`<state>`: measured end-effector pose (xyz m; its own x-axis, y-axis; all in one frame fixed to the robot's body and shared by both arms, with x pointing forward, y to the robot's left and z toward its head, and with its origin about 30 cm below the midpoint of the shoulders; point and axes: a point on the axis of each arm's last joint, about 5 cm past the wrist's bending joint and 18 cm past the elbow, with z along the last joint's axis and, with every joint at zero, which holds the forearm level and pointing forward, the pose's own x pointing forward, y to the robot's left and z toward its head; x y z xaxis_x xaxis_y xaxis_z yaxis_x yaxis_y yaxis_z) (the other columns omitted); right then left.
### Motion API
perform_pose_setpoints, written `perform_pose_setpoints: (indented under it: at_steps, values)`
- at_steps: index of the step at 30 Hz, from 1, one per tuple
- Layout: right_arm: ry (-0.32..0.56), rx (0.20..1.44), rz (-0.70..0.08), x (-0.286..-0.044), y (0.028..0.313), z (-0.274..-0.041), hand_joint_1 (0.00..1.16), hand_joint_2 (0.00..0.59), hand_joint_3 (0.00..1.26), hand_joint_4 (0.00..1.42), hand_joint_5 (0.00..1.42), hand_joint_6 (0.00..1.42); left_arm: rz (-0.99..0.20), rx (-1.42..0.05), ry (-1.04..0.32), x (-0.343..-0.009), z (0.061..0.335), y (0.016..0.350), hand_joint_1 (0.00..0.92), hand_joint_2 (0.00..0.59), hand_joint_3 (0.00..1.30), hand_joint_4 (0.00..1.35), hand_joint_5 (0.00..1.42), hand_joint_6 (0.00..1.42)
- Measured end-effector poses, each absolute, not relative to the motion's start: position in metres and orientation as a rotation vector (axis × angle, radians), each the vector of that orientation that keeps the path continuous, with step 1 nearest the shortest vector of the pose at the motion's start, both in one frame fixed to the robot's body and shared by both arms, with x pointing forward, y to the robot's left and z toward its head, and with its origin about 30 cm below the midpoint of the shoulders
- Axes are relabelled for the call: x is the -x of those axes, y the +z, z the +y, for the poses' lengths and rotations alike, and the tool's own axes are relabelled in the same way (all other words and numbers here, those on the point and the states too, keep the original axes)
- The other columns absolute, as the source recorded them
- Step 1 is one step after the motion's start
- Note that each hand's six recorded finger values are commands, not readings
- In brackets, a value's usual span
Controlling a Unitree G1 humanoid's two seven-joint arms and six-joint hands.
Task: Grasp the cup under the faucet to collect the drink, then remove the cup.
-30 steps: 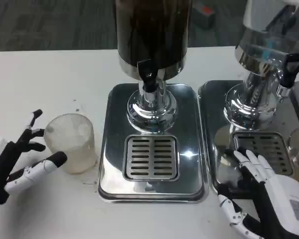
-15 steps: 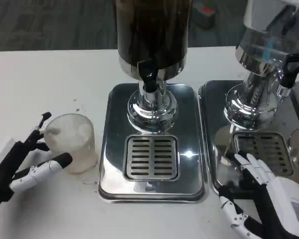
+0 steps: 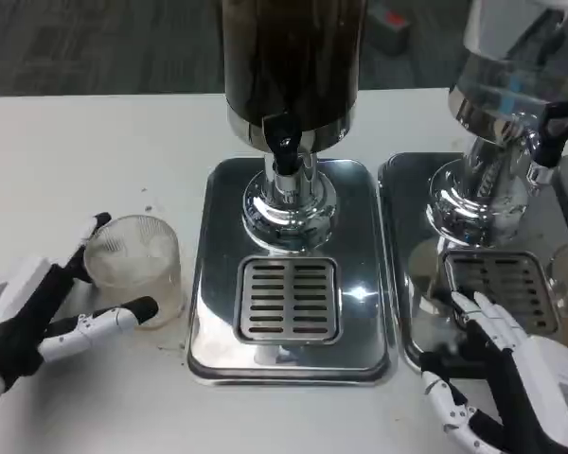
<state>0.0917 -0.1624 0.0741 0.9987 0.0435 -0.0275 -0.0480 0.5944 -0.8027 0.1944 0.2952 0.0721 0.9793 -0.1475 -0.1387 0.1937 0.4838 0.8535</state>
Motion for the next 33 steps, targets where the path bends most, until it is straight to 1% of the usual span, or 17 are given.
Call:
perform_pose_setpoints:
  at_steps: [6, 12, 13, 15, 20, 22, 24, 25, 26, 27, 28, 29, 32, 33]
  values:
    - [0.041, 0.925, 0.023, -0.089, 0.073, -0.162, 0.26, 0.486, 0.16, 0.09, 0.09, 0.23, 0.061, -1.083, -0.183, -0.197, 0.292, 0.07, 0.0, 0.0, 0.0, 0.18, 0.32, 0.22]
    - [0.032, 0.919, 0.029, -0.088, 0.073, -0.162, 0.27, 0.488, 0.17, 0.09, 0.09, 0.24, 0.052, -1.083, -0.171, -0.202, 0.288, 0.07, 0.0, 0.0, 0.0, 0.23, 0.37, 0.28]
    - [0.032, 0.919, 0.03, -0.088, 0.073, -0.162, 0.26, 0.497, 0.17, 0.09, 0.09, 0.24, 0.049, -1.079, -0.17, -0.202, 0.287, 0.07, 0.0, 0.0, 0.0, 0.24, 0.37, 0.29]
    - [0.031, 0.919, 0.033, -0.087, 0.073, -0.162, 0.26, 0.5, 0.17, 0.09, 0.09, 0.24, 0.042, -1.072, -0.162, -0.203, 0.286, 0.068, 0.0, 0.0, 0.0, 0.25, 0.4, 0.35]
    - [0.032, 0.919, 0.036, -0.087, 0.075, -0.163, 0.24, 0.503, 0.19, 0.1, 0.1, 0.25, 0.032, -1.068, -0.149, -0.203, 0.283, 0.066, 0.02, 0.005, 0.02, 0.31, 0.49, 0.6]
    - [0.03, 0.918, 0.033, -0.087, 0.076, -0.163, 0.24, 0.502, 0.19, 0.1, 0.1, 0.25, 0.021, -1.064, -0.137, -0.204, 0.282, 0.065, 0.034, 0.008, 0.06, 0.32, 0.52, 0.7]
    - [0.03, 0.918, 0.033, -0.087, 0.076, -0.163, 0.21, 0.5, 0.21, 0.1, 0.1, 0.25, 0.006, -1.058, -0.133, -0.205, 0.281, 0.065, 0.041, 0.011, 0.12, 0.34, 0.54, 0.79]
    - [0.03, 0.918, 0.034, -0.087, 0.076, -0.163, 0.21, 0.5, 0.21, 0.1, 0.1, 0.25, -0.003, -1.054, -0.135, -0.205, 0.281, 0.064, 0.055, 0.009, 0.17, 0.34, 0.56, 0.84]
    - [0.03, 0.918, 0.036, -0.087, 0.076, -0.163, 0.18, 0.49, 0.22, 0.1, 0.1, 0.25, -0.012, -1.049, -0.141, -0.205, 0.28, 0.063, 0.057, 0.008, 0.2, 0.35, 0.56, 0.87]
    - [0.03, 0.917, 0.036, -0.088, 0.076, -0.164, 0.15, 0.498, 0.22, 0.1, 0.1, 0.25, -0.018, -1.044, -0.147, -0.204, 0.279, 0.062, 0.057, 0.008, 0.22, 0.35, 0.57, 0.9]
    - [0.029, 0.916, 0.037, -0.088, 0.076, -0.164, 0.13, 0.486, 0.22, 0.1, 0.1, 0.25, -0.023, -1.039, -0.149, -0.204, 0.278, 0.061, 0.05, 0.008, 0.25, 0.35, 0.58, 0.92]
    - [0.028, 0.915, 0.038, -0.088, 0.076, -0.164, 0.1, 0.492, 0.22, 0.1, 0.1, 0.25, -0.026, -1.034, -0.149, -0.203, 0.278, 0.06, 0.043, 0.008, 0.28, 0.36, 0.59, 0.95]
    - [0.022, 0.906, 0.042, -0.088, 0.076, -0.165, 0.03, 0.499, 0.22, 0.1, 0.1, 0.25, -0.028, -1.035, -0.144, -0.203, 0.279, 0.058, 0.043, 0.007, 0.31, 0.36, 0.59, 0.99]
    - [0.021, 0.904, 0.042, -0.088, 0.076, -0.165, 0.01, 0.485, 0.22, 0.1, 0.1, 0.25, -0.03, -1.036, -0.144, -0.203, 0.279, 0.057, 0.043, 0.007, 0.32, 0.36, 0.59, 1.0]
